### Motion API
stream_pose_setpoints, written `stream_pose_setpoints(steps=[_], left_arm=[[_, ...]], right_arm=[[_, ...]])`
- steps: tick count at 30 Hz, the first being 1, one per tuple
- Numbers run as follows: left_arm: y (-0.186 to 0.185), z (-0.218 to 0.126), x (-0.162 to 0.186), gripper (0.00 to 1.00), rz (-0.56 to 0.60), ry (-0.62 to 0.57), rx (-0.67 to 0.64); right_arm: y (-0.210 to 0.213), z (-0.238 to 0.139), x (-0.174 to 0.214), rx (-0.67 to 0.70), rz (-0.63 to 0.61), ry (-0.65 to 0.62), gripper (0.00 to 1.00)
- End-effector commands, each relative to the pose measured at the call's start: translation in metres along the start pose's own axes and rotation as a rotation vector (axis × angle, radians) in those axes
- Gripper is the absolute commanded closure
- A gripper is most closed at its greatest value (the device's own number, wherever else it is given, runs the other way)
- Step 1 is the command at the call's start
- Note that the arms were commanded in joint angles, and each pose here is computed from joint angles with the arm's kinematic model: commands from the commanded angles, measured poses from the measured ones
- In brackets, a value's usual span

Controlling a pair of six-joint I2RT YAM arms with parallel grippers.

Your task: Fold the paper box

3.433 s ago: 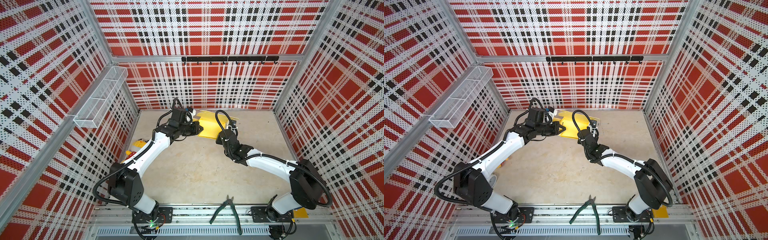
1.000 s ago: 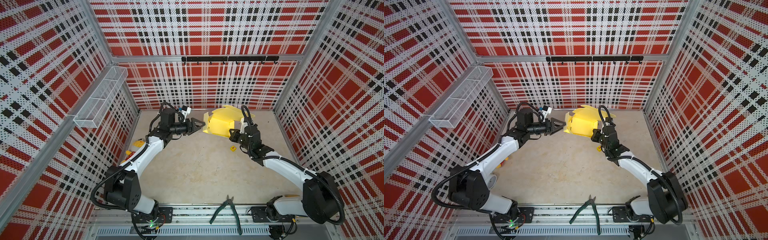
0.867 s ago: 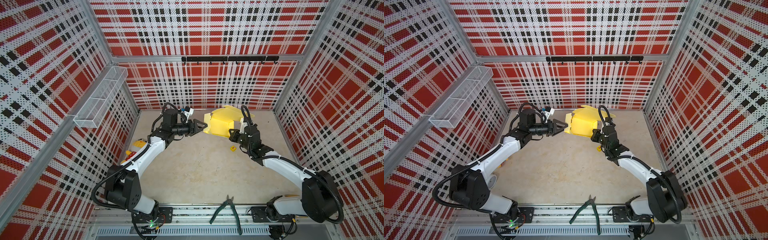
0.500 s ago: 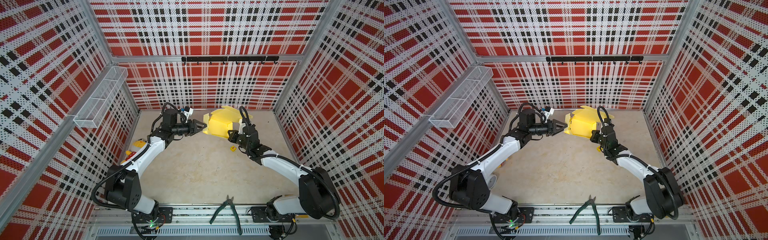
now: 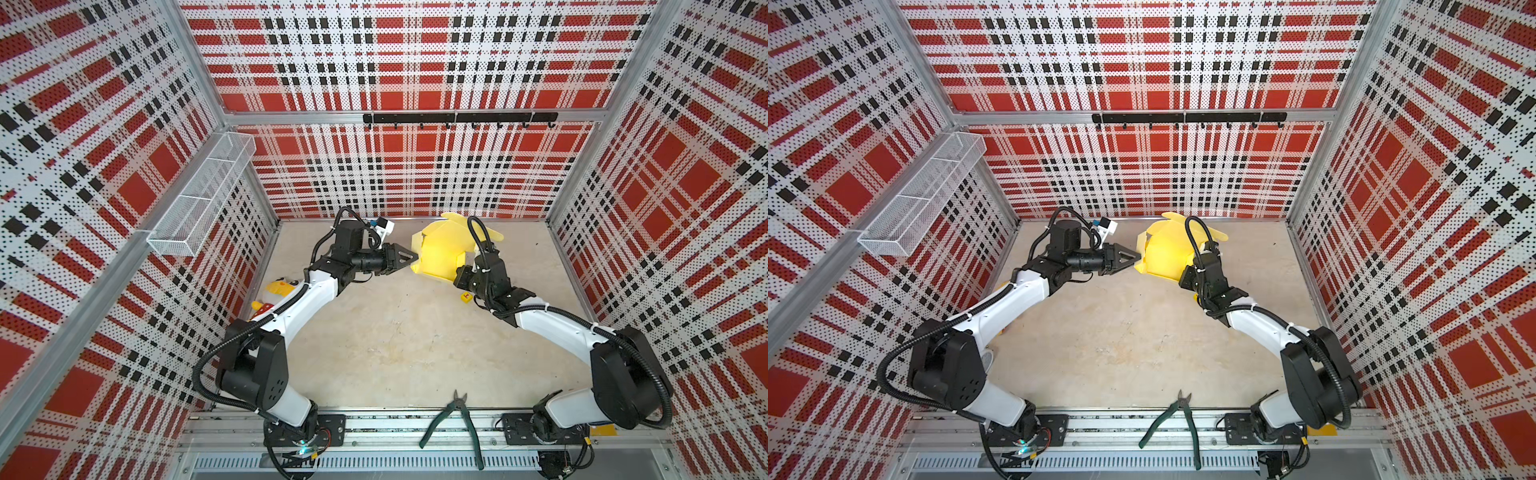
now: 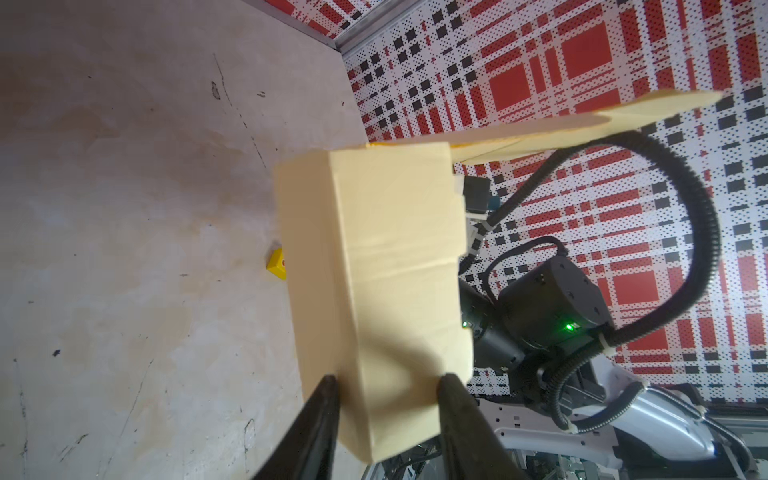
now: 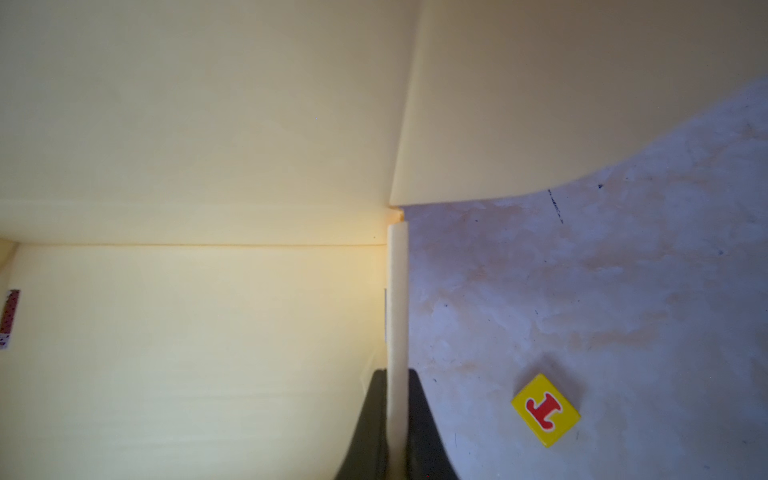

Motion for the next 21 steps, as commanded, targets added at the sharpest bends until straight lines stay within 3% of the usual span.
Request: stream_pose_setpoints(steps=[1,21], left_arm=[[-0.008,0.006,0.001,0.61,0.070,0.018,-0.024],[-0.003,0.014,0.006,0.60,0.114,0.032,-0.102]], right_arm=[[0.010,0.004,-0.012,0.017,0.003,-0.045,1.00],[0.034,-0.006,-0.018,0.121,-0.044,-0.081,1.00]])
Point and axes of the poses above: each gripper's point midway between its finger pads, its own z axis out along the fingers, its own y axis along the line the jaws close on, x = y × z, the point moved 5 cm from there along -z, back along the fingers, and after that the axes turned 7 degrees about -z, right-handed, at the moved point
